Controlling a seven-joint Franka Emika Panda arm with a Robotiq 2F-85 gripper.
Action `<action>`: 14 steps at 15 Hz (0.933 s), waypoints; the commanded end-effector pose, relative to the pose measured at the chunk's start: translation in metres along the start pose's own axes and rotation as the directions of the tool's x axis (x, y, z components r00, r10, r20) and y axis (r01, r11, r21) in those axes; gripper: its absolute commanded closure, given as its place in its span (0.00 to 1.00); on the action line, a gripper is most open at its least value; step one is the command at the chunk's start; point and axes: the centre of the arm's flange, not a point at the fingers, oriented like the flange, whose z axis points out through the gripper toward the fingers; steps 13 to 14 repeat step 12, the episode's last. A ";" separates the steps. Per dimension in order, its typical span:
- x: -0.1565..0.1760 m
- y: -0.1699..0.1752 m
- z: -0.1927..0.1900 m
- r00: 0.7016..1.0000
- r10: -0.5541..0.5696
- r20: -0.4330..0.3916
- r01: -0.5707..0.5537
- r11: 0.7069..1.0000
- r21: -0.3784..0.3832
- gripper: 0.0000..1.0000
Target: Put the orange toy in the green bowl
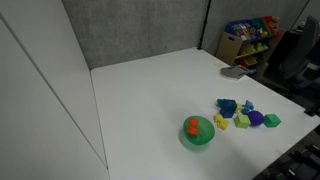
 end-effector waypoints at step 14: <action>0.000 0.066 -0.033 0.953 -0.302 -0.023 0.303 0.949 0.087 0.00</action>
